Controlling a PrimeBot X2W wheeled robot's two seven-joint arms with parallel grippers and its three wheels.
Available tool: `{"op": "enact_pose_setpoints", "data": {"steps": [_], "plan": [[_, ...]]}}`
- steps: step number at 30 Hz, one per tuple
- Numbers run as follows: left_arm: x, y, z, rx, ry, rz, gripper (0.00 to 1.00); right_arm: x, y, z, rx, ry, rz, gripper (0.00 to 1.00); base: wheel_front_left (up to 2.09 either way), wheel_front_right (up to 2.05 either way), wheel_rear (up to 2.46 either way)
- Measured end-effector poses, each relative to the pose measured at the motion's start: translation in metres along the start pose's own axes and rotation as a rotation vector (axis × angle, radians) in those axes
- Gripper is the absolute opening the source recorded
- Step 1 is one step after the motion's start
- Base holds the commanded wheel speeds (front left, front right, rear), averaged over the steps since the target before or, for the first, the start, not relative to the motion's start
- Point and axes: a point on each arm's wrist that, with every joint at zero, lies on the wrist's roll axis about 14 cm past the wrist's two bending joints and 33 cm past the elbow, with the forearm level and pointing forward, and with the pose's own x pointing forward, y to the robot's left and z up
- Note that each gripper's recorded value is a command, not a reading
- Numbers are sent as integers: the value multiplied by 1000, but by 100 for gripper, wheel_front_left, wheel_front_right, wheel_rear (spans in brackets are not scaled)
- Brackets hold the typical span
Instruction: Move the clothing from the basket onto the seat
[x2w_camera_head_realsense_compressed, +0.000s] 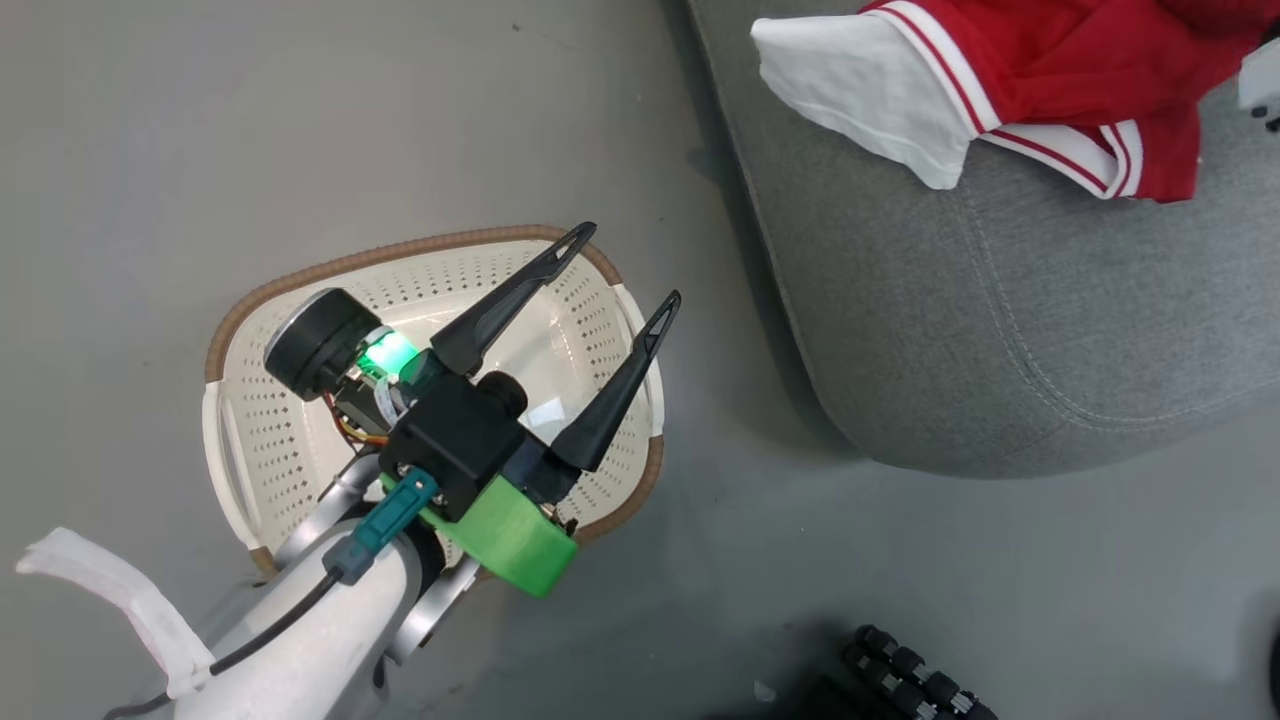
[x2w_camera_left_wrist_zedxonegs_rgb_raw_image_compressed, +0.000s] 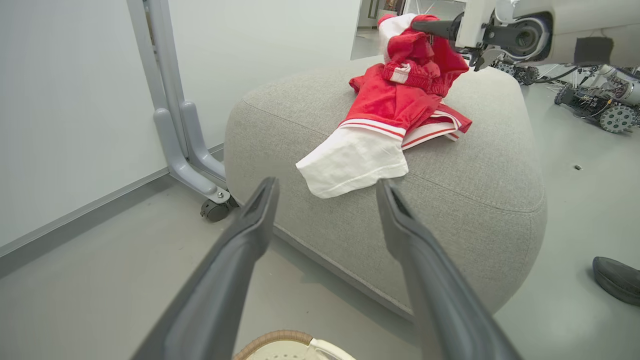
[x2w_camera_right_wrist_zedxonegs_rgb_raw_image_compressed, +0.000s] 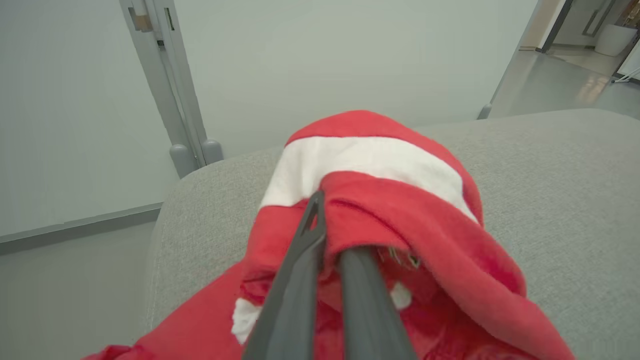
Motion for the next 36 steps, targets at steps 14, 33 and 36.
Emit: {"op": "enact_pose_setpoints", "data": {"steps": [14,33,36], "plan": [[-12,9,0,4,-7,66,100,-45,1,-32,59,2,-40,100,0,0,0],[-70,24,47,25,-90,368,100,-150,86,10,108,-145,152,100,0,0,0],[-89,39,57,43,-108,465,100,-158,107,14,129,-141,203,100,0,0,0]]}}
